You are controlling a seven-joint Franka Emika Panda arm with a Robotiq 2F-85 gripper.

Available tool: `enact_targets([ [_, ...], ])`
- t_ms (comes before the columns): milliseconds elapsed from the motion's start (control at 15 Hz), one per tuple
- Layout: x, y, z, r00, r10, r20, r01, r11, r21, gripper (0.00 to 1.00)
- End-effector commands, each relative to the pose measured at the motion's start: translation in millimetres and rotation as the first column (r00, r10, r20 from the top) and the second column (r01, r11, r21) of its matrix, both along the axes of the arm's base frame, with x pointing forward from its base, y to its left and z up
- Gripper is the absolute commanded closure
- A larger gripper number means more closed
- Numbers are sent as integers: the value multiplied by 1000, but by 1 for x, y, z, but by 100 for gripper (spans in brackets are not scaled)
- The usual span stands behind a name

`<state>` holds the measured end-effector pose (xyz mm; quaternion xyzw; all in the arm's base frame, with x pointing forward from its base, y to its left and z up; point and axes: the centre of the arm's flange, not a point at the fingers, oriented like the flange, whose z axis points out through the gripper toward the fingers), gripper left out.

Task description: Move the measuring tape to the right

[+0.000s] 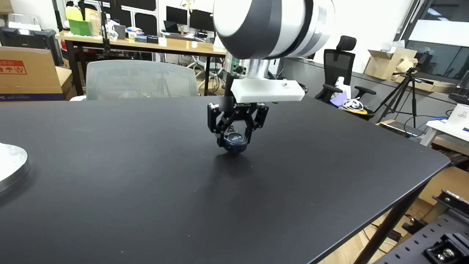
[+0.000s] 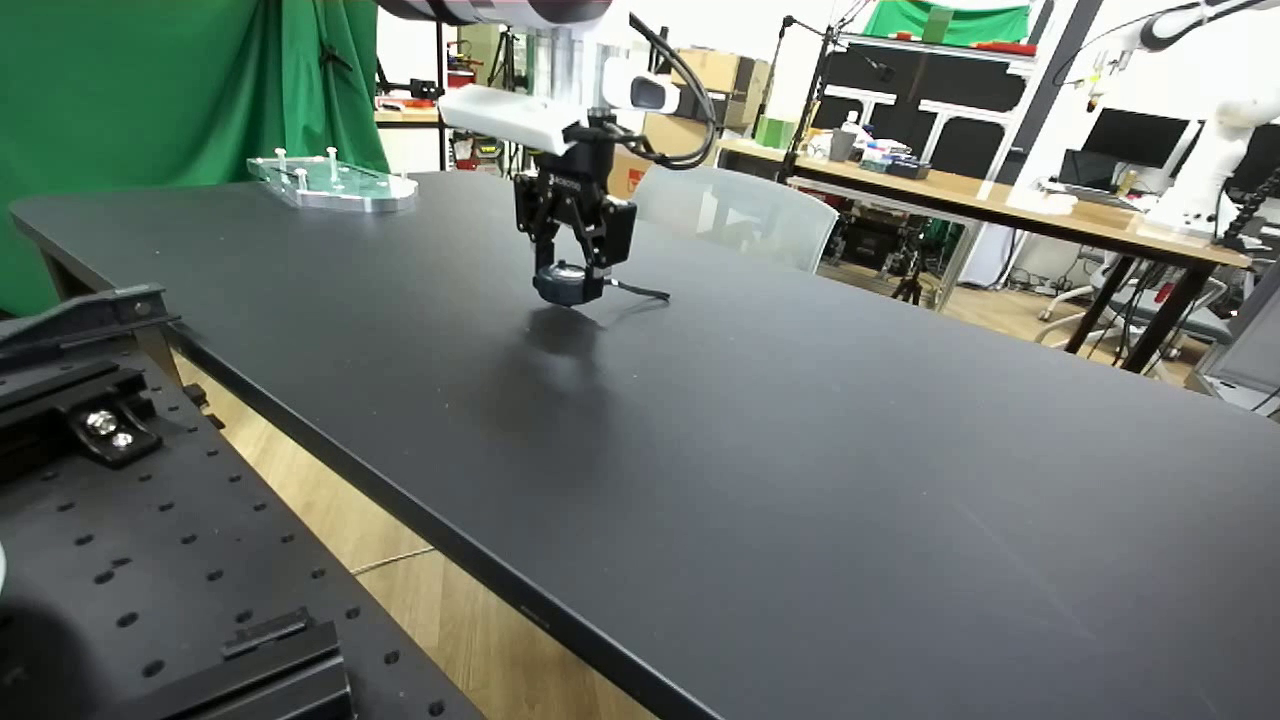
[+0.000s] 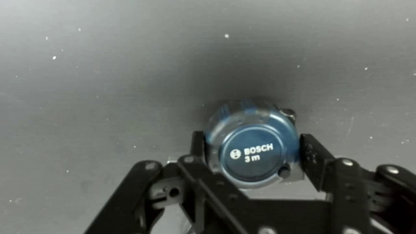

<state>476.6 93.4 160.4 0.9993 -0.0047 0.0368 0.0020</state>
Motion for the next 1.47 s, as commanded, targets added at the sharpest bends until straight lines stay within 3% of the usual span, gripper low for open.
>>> enact_targets([
  [0,-25,-8,13,1000,-31,2,31,1000,-1,51],
  [133,-30,-11,12,999,-37,-10,37,999,0,51],
  [200,-32,-12,12,999,-40,-16,40,999,1,21],
  [267,-34,-13,12,999,-41,-20,41,999,2,6],
  [333,-35,-14,12,999,-43,-21,43,999,0,2],
  [667,-36,-13,23,999,-53,-12,53,999,-4,0],
  [1000,-36,9,71,1000,-5,-11,5,1000,21,0],
  [1400,-36,34,118,991,134,18,-135,982,128,0],
])
